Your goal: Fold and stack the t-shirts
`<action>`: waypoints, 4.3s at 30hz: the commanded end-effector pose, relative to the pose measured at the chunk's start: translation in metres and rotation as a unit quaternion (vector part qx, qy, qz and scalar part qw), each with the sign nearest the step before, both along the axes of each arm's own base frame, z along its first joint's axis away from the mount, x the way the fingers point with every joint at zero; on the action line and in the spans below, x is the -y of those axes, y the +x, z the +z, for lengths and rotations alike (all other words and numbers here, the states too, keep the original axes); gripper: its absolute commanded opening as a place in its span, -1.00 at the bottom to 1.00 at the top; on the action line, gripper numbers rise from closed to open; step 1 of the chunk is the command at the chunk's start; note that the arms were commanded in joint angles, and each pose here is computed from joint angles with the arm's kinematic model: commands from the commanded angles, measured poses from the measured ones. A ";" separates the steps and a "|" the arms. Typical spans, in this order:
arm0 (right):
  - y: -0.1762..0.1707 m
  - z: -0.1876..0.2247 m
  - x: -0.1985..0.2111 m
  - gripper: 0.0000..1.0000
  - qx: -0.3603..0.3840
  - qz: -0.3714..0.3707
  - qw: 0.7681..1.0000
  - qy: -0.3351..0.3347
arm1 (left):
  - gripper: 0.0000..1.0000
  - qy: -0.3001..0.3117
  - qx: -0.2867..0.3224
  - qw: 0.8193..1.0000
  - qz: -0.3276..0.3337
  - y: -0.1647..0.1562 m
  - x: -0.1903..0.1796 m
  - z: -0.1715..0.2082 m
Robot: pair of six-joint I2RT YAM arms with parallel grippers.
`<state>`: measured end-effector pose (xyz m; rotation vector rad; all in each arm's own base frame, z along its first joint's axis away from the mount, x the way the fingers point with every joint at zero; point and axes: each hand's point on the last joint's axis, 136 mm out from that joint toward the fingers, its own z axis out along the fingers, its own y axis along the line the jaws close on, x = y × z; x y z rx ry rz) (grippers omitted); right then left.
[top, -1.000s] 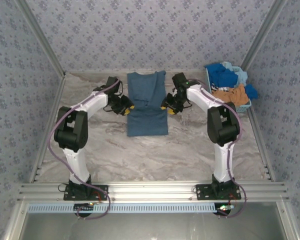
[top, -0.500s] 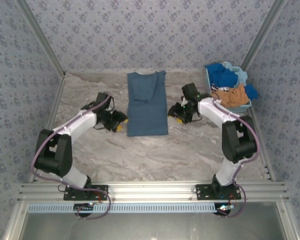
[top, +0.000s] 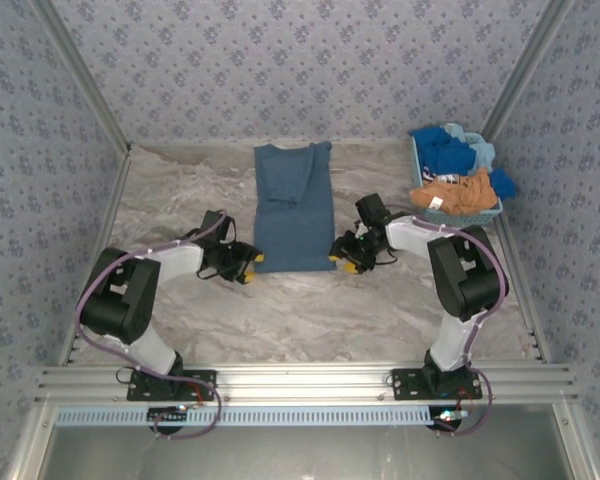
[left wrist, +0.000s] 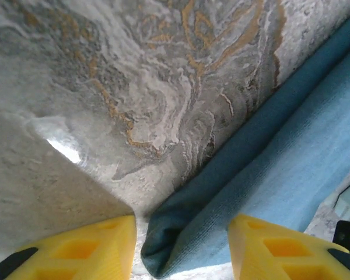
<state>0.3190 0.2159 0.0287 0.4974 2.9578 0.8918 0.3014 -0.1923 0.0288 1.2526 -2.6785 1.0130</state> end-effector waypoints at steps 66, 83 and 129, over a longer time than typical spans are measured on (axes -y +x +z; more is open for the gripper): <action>-0.016 0.168 -0.042 -1.00 0.028 -0.070 0.997 0.026 | -1.00 0.057 0.202 0.977 -0.043 0.025 -0.016 0.191; 0.168 0.103 -0.038 -0.29 0.035 -0.136 0.988 0.057 | -0.63 0.032 0.151 0.987 -0.050 0.175 -0.013 0.113; 0.057 0.066 -0.014 -0.08 0.144 0.003 0.987 -0.073 | -0.06 0.025 0.065 0.996 -0.053 0.071 0.074 0.065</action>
